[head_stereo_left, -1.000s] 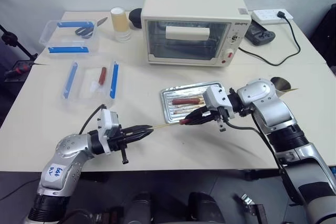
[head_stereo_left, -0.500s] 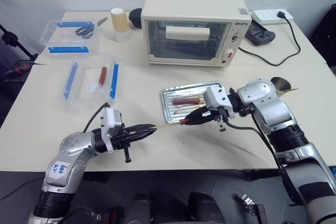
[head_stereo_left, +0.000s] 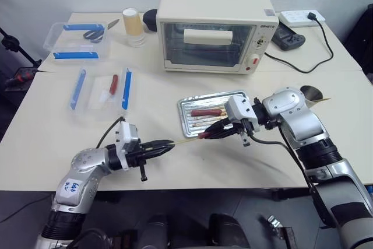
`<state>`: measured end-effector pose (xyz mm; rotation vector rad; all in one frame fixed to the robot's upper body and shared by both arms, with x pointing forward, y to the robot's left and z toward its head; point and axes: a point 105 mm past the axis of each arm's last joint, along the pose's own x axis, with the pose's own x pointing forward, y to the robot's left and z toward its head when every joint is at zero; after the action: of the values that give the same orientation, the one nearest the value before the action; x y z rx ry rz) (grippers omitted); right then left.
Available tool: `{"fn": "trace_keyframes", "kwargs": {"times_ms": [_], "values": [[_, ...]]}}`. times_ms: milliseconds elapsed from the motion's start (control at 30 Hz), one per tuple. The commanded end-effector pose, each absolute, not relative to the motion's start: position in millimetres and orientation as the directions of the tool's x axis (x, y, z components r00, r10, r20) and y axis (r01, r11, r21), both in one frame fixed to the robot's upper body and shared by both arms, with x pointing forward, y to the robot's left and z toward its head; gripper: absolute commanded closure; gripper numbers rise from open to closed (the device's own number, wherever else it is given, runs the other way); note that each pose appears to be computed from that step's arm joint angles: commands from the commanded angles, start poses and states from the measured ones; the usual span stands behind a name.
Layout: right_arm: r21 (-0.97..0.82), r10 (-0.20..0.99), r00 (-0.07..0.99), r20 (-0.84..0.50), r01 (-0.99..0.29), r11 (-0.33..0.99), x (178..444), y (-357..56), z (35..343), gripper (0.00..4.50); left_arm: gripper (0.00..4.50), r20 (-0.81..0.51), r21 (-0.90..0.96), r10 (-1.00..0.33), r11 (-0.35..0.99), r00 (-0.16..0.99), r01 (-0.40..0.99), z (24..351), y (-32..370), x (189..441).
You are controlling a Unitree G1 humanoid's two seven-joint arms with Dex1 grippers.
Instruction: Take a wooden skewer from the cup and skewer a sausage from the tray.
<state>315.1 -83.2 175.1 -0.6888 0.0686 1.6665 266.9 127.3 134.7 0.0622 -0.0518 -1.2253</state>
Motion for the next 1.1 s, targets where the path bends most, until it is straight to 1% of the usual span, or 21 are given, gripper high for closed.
{"fn": "trace_keyframes", "kwargs": {"times_ms": [33, 867, 1100], "values": [[-0.36, 0.889, -0.043, -0.455, -0.904, -0.228, 314, -88, 186, 4.35, 4.5, 0.032, 0.107, -0.942, 0.335, 0.333, 0.936, 146, 131, 262], [-0.356, 0.89, -0.046, -0.453, -0.906, -0.228, 313, -87, 182, 4.35, 4.5, 0.048, 0.104, -0.959, 0.284, 0.281, 0.953, 148, 114, 265], [-0.351, 0.887, -0.031, -0.462, -0.911, -0.215, 316, -93, 180, 4.35, 4.5, 0.039, 0.106, -0.958, 0.287, 0.284, 0.952, 149, 119, 262]]}}
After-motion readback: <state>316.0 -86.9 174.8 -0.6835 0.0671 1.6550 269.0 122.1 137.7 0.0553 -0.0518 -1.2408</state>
